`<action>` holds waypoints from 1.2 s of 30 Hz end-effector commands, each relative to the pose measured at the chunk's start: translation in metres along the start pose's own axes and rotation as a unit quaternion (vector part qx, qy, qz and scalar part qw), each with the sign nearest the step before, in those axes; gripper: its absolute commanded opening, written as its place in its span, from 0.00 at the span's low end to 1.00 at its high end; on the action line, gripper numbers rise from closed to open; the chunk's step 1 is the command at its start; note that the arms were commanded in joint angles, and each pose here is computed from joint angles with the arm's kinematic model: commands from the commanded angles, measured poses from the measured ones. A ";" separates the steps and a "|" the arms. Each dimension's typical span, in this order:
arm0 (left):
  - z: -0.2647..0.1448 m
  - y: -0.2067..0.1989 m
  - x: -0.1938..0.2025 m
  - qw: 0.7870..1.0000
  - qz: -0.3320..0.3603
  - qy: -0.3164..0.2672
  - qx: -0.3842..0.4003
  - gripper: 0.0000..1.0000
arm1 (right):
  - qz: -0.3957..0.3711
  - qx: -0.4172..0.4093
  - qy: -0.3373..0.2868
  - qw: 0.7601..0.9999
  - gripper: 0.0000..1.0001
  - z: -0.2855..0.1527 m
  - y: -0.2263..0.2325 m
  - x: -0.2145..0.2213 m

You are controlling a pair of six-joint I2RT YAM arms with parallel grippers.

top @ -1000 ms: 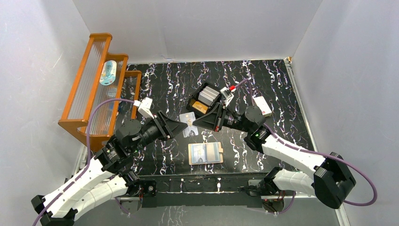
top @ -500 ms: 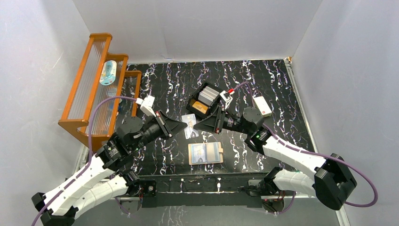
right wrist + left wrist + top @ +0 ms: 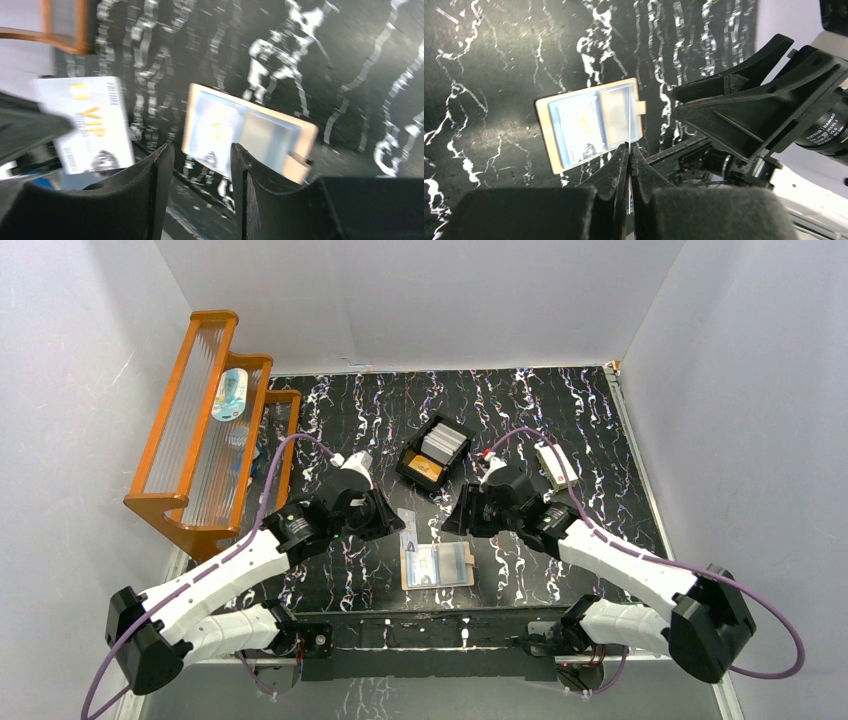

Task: Put the credit cards into the card holder
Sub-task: Insert the credit card into the card holder.

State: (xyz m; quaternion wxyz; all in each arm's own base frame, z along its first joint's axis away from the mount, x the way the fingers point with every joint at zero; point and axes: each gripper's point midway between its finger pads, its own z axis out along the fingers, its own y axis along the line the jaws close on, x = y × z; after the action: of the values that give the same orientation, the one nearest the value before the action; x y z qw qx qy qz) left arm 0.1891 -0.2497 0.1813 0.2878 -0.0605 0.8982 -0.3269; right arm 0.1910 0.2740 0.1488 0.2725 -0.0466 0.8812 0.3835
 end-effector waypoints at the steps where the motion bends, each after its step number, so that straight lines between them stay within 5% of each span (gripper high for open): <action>1: 0.010 0.006 0.006 1.000 -0.003 0.018 -0.020 0.00 | -0.034 0.107 0.042 0.993 0.54 0.003 -0.044 0.013; 8: 0.034 0.001 0.031 0.997 -0.030 0.065 0.023 0.00 | -0.056 0.177 0.078 0.979 0.54 0.011 -0.078 0.028; 17: 0.058 0.003 0.061 0.989 -0.069 0.112 0.063 0.00 | -0.053 0.158 0.111 0.980 0.51 0.024 -0.086 0.049; 36: 0.083 0.025 0.080 0.987 -0.060 0.118 0.089 0.00 | -0.044 0.199 0.127 0.971 0.40 0.021 -0.118 0.073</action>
State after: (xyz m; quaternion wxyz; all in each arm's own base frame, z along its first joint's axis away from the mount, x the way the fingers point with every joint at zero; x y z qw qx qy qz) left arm 0.1691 -0.2978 0.0721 0.1535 -0.0570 0.8983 -0.4077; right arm 0.1698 0.2181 0.0267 0.1686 -0.0821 0.9644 0.1866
